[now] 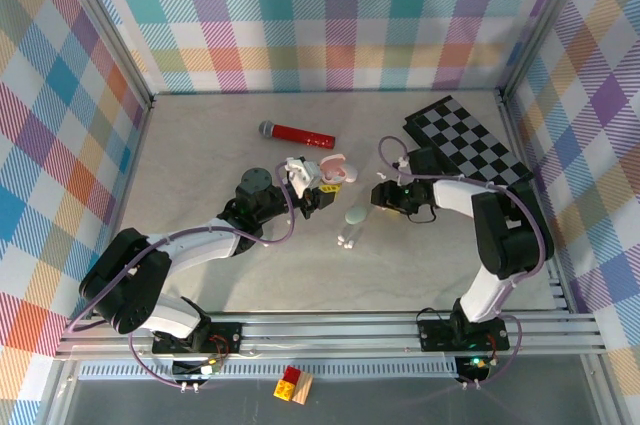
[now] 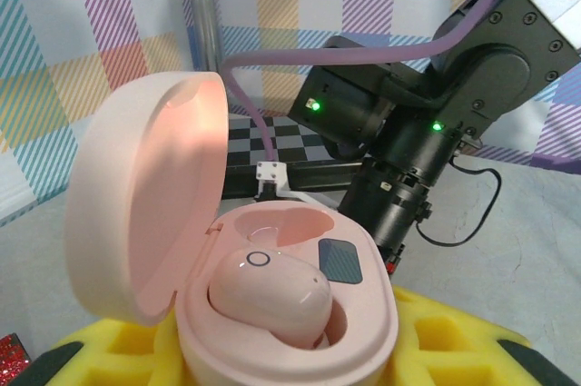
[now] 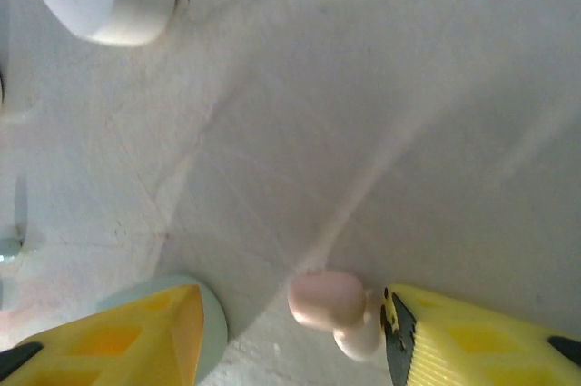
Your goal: Insert the wireless bluetooth earbuds into the charging case
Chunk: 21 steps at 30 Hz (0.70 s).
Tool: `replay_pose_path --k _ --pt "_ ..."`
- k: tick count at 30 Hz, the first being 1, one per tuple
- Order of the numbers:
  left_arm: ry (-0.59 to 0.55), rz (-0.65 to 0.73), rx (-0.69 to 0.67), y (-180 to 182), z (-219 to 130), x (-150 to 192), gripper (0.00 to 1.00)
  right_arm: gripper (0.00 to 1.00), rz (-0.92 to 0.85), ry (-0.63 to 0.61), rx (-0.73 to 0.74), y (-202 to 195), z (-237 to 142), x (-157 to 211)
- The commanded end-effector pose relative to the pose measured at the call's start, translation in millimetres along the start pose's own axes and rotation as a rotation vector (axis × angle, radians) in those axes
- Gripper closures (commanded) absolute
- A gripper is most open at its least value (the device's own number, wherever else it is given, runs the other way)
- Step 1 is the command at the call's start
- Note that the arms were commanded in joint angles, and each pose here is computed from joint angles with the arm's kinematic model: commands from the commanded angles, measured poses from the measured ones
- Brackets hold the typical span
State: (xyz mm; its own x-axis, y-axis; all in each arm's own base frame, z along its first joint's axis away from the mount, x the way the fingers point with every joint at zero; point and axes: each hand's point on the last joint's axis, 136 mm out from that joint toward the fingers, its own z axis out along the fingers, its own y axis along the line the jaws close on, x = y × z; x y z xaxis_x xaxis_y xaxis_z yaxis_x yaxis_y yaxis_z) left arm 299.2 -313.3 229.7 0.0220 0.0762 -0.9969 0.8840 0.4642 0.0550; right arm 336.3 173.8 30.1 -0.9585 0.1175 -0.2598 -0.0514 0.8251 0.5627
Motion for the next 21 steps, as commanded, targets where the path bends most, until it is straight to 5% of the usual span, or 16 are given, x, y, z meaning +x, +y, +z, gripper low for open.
replay_pose_path --k 1,10,21 --pt "-0.019 0.025 0.006 -2 -5 -7 0.67 0.47 0.054 0.043 -0.038 2 -2 18" --pt "-0.021 0.026 0.013 -1 -1 -7 0.67 0.48 0.055 -0.026 -0.075 10 -17 19" --pt "-0.023 0.022 0.013 -3 -5 -8 0.67 0.48 0.009 -0.044 -0.081 4 -10 -31"
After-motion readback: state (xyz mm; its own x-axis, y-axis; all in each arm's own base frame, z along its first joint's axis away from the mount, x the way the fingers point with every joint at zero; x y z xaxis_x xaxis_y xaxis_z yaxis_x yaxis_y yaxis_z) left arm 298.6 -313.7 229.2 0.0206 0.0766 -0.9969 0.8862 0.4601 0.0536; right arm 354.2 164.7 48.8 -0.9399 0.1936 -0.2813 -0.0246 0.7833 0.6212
